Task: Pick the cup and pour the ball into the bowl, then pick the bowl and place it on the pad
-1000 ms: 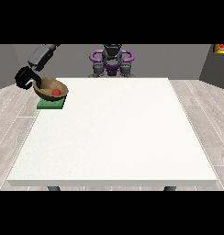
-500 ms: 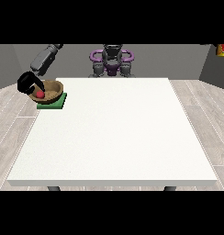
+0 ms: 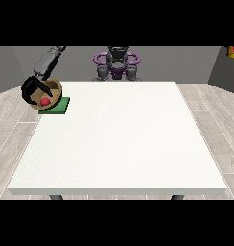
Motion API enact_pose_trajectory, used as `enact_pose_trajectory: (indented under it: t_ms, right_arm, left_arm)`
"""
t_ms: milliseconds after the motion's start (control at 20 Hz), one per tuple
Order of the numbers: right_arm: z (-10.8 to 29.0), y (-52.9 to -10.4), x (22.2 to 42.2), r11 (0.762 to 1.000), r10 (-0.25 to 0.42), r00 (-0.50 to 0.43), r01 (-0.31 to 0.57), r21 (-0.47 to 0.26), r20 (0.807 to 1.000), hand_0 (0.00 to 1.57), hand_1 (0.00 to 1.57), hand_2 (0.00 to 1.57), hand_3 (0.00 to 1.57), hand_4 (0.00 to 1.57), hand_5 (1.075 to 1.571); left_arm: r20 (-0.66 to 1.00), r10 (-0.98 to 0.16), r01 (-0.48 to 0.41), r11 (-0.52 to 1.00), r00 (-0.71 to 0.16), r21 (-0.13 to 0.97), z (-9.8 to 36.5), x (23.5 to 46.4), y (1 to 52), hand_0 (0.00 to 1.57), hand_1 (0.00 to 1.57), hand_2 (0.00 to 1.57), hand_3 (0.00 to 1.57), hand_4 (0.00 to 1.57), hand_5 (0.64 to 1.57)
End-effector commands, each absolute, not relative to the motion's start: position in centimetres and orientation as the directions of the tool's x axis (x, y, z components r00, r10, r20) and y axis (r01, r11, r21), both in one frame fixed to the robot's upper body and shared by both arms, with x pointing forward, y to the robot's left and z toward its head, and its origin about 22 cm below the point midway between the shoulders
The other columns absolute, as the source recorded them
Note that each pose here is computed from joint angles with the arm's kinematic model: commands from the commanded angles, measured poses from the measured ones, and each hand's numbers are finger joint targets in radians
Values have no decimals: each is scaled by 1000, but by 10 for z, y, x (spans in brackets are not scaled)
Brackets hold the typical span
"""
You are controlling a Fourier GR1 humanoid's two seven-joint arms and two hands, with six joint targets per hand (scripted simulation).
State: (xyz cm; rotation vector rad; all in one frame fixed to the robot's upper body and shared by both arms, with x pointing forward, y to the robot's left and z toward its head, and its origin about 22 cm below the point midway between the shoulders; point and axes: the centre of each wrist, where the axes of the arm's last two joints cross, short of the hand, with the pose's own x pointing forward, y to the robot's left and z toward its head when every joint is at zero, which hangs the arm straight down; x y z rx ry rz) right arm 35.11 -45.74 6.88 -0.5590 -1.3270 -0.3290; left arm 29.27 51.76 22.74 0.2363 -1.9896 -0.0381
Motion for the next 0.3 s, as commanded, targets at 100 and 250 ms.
enact_pose_trajectory:
  t_ms: [100, 250]
  right_arm:
    - [87, -467, 354, 831, 106, 274, 503, -237, 956, 0, 0, 0, 0, 0, 1395]
    - [109, -444, 373, 869, 165, 354, 390, -305, 921, 0, 0, 0, 0, 200, 1375]
  left_arm:
    - [911, -146, -98, 988, -385, 118, 209, 304, 494, 0, 0, 0, 0, 1190, 1569]
    - [963, -160, -159, 979, -216, 127, 174, 302, 507, 0, 0, 0, 0, 1190, 1569]
